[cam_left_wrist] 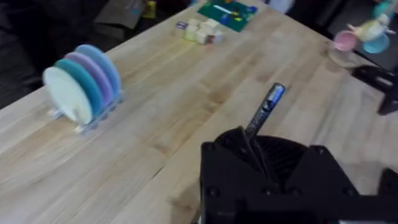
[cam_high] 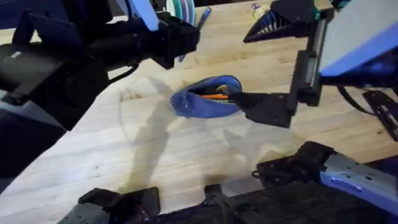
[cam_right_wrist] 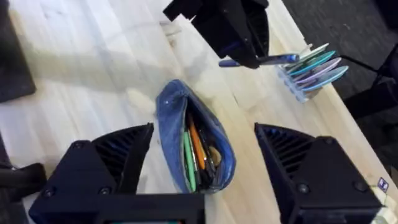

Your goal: Unzip the bag, pick up the pens from the table one at a time and place them inside, then zip the bag closed.

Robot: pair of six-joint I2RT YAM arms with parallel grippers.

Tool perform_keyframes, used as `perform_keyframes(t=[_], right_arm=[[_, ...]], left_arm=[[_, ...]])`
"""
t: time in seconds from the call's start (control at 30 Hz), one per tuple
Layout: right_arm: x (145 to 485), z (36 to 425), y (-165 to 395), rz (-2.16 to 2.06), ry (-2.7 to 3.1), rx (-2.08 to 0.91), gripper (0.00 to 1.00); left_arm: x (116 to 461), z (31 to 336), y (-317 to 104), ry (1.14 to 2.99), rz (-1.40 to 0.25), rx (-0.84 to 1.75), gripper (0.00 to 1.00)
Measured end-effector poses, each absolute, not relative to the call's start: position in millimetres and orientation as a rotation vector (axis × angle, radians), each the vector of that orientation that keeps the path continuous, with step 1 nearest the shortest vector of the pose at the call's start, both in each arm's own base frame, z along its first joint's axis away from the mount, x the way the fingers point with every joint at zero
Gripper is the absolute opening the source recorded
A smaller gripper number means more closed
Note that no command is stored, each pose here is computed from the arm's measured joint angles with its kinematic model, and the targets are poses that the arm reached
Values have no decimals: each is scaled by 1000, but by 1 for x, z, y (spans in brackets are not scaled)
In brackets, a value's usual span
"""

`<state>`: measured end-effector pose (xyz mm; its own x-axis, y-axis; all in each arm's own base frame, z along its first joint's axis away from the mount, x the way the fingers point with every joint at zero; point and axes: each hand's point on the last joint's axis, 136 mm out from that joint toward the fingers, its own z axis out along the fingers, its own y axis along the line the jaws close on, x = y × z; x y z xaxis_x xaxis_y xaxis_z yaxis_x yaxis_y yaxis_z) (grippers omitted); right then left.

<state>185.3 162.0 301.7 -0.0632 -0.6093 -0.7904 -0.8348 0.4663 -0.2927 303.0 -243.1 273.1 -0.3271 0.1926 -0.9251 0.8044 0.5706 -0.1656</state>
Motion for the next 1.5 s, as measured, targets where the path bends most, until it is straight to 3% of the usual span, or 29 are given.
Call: perform_keyframes(t=[0.27, 0.53, 0.57, 0.7, 0.8, 1.0, 1.23, 1.3, 1.47, 1.5], right_arm=[[168, 318, 154, 304, 1703, -1192, 997], [157, 330, 148, 300, 1651, -1168, 997], [157, 330, 148, 301, 1651, -1169, 997], [156, 327, 147, 303, 1663, -1174, 997], [153, 322, 146, 307, 1687, -1184, 998], [150, 315, 144, 312, 1715, -1195, 998], [150, 315, 144, 312, 1715, -1195, 997], [150, 315, 144, 312, 1715, -1195, 997], [150, 315, 144, 312, 1715, -1195, 997], [150, 315, 144, 312, 1715, -1195, 997]], left_arm=[[275, 265, -273, 1763, -937, 1009, 43], [254, 220, -308, 1802, -1085, 1179, 43], [249, 202, -316, 1840, -1122, 1215, 43], [249, 178, -317, 1922, -1136, 1222, 43], [253, 154, -312, 2029, -1088, 1206, 43], [268, 105, -287, 2267, -841, 1143, 43], [269, 92, -274, 2305, -713, 1186, 51], [270, 91, -273, 2298, -701, 1197, 150], [271, 92, -274, 2287, -693, 1205, 916], [271, 92, -274, 2288, -694, 1204, 967]])
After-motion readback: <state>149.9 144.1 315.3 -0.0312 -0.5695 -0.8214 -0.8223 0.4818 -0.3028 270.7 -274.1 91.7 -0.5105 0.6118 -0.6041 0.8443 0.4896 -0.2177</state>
